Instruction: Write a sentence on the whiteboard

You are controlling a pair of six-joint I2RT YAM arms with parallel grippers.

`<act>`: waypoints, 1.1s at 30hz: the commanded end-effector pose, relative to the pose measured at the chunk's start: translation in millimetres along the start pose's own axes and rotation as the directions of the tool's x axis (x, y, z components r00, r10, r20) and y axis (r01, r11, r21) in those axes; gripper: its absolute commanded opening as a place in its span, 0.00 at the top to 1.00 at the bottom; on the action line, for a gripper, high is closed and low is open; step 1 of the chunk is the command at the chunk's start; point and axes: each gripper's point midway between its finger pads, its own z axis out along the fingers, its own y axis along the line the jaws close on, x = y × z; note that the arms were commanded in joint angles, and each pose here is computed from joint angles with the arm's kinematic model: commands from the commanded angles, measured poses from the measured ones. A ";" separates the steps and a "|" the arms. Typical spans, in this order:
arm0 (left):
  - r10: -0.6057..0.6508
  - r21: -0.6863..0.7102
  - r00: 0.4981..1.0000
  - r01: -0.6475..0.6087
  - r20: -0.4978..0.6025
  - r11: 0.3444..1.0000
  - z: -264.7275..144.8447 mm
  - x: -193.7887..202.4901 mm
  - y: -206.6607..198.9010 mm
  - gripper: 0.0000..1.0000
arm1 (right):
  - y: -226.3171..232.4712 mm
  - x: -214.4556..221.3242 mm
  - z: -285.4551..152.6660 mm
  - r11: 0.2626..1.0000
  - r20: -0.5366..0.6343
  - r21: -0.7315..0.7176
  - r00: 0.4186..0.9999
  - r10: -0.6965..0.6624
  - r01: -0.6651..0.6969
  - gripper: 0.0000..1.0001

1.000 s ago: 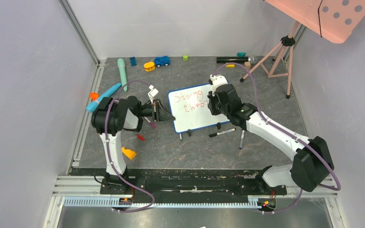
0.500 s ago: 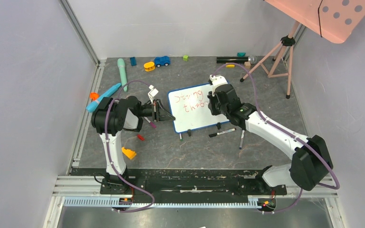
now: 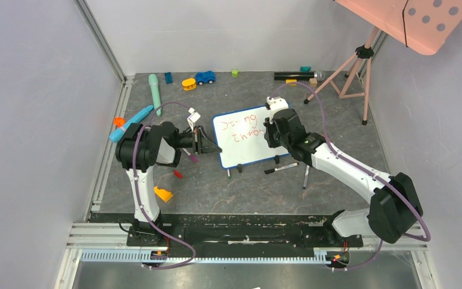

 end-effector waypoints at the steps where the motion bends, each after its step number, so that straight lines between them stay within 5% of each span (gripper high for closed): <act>1: 0.059 0.046 0.998 -0.057 -0.030 0.997 3.7 -0.8 -7.3 0.98 | -8.4 0.5 0.2 0.999 0.007 0.033 1.000 0.006 -0.006 1.00; 33: 0.056 0.049 0.998 -0.055 -0.033 0.997 3.8 -1.1 -6.5 0.98 | -17.2 -1.0 0.2 0.998 -0.006 0.068 1.000 0.016 -0.015 1.00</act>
